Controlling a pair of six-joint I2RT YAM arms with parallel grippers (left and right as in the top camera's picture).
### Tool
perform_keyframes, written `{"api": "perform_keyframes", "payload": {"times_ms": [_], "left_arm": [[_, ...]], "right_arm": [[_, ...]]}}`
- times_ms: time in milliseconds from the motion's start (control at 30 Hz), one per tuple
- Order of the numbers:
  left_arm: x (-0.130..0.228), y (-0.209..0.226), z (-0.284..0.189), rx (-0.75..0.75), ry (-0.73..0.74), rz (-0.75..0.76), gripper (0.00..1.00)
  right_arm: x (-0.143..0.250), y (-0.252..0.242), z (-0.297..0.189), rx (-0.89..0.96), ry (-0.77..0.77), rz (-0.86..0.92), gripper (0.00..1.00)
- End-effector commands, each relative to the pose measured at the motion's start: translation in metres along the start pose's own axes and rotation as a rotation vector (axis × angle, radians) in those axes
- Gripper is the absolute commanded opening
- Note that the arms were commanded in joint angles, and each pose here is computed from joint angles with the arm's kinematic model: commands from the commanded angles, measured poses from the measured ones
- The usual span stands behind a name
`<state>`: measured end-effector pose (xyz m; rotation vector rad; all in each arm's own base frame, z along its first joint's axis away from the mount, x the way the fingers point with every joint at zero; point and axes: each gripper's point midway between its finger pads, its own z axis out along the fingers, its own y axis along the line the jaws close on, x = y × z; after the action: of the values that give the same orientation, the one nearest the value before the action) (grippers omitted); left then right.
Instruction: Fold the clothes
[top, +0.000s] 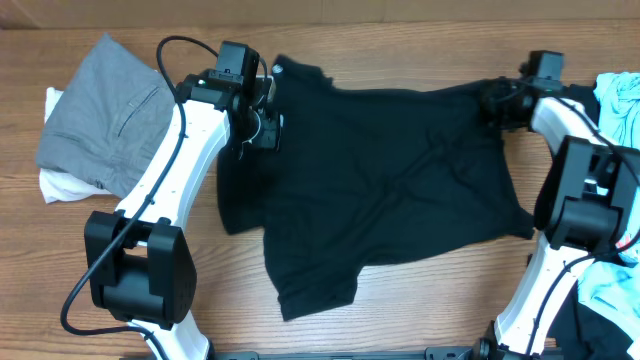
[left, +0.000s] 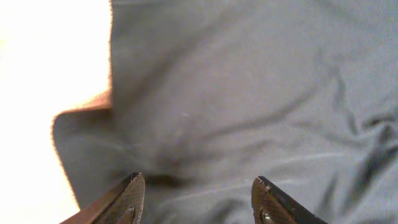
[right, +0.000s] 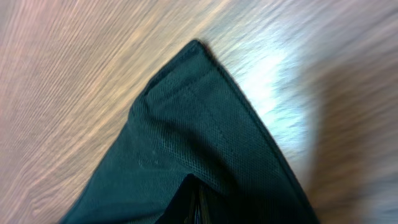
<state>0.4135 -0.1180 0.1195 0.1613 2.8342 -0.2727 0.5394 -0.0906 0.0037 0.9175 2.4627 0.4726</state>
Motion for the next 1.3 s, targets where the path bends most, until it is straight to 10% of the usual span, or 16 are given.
{"api": "perform_keyframes", "payload": {"times_ms": [0,100,233,333,800,1033,1267], "left_arm": [[-0.002,-0.003,0.013,-0.001,-0.006,0.006,0.59],[-0.017,-0.008,0.022,0.023,-0.055,0.025,0.56],[-0.024,-0.021,0.052,0.088,-0.059,0.095,0.44],[-0.024,-0.017,0.081,0.083,-0.039,0.091,0.04],[-0.042,0.019,0.167,0.099,-0.099,0.007,0.04],[-0.027,0.116,0.196,-0.051,-0.061,-0.265,0.04],[-0.088,0.153,0.158,0.081,-0.222,-0.350,0.04]], "right_arm": [[0.002,-0.004,0.005,-0.015,0.058,-0.088,0.06],[-0.002,0.017,-0.012,-0.071,0.095,-0.180,0.36],[-0.011,0.052,-0.055,-0.139,0.107,-0.234,0.41],[-0.018,0.078,-0.098,-0.170,0.078,-0.276,0.40],[0.039,0.167,-0.277,-0.288,-0.015,-0.427,0.39],[0.066,0.179,-0.290,-0.301,0.029,-0.463,0.39],[0.076,0.157,-0.268,-0.213,0.081,-0.431,0.39]]}}
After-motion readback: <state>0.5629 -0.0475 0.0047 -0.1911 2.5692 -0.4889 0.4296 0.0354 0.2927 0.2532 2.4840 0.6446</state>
